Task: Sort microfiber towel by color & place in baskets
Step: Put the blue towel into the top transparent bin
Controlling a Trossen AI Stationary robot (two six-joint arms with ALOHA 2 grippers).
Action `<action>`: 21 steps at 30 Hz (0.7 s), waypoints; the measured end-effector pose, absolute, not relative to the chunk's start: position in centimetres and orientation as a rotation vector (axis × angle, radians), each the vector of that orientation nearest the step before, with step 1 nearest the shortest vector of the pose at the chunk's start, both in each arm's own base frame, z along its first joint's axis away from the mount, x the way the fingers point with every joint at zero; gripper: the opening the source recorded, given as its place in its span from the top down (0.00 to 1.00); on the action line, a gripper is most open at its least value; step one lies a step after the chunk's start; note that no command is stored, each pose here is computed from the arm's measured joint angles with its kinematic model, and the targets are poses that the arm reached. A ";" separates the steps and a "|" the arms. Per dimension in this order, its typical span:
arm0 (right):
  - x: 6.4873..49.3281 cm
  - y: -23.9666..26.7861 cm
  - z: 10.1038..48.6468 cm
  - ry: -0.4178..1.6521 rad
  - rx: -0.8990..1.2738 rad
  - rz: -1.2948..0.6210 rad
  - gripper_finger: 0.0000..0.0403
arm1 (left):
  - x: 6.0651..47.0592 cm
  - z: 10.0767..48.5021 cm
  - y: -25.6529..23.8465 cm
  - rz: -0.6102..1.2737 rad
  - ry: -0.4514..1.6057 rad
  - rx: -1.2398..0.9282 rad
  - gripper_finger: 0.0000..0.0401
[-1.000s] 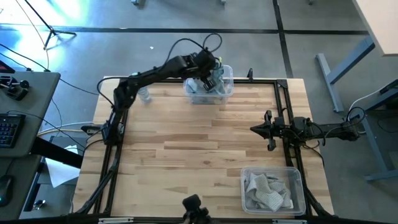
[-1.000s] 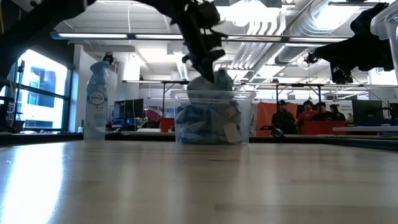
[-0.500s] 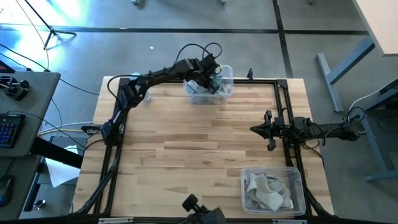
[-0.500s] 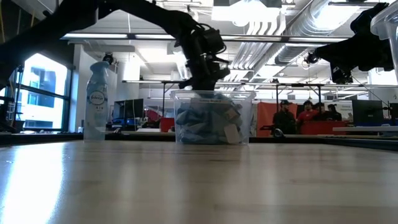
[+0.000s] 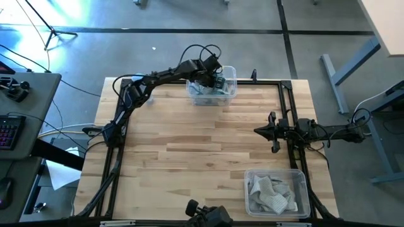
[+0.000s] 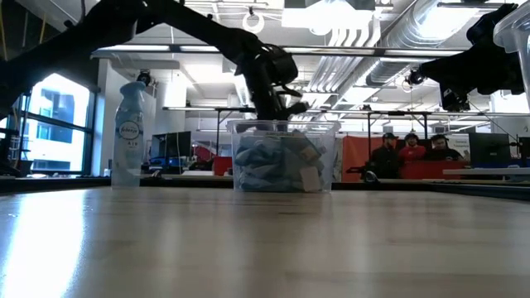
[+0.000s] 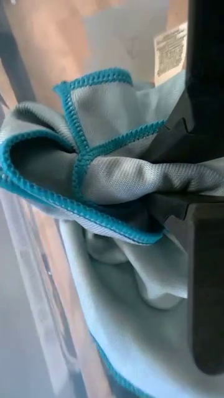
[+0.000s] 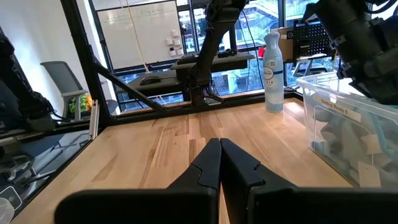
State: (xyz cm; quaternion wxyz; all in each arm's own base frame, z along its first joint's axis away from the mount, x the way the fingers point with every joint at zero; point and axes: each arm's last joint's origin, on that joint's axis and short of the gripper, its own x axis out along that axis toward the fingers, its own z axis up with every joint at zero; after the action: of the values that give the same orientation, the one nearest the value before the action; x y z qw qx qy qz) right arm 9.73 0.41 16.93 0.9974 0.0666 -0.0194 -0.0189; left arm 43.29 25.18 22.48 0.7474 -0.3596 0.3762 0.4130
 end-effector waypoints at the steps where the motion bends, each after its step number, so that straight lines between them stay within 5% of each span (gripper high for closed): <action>1: 9.7 0.4 16.9 -0.039 0.134 -0.038 1.00 | 43.5 22.4 25.1 0.899 0.817 -0.784 0.88; 21: 9.7 0.4 16.9 -0.039 0.134 -0.038 1.00 | 45.0 19.5 25.2 0.823 0.812 -0.849 0.83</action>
State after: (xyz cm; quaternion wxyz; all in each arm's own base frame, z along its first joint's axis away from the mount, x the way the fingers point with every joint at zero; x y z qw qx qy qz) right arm 9.73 0.41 16.93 0.9974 0.0667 -0.0193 -0.0189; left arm 45.01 25.22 19.49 0.7535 -0.3891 0.3720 0.3773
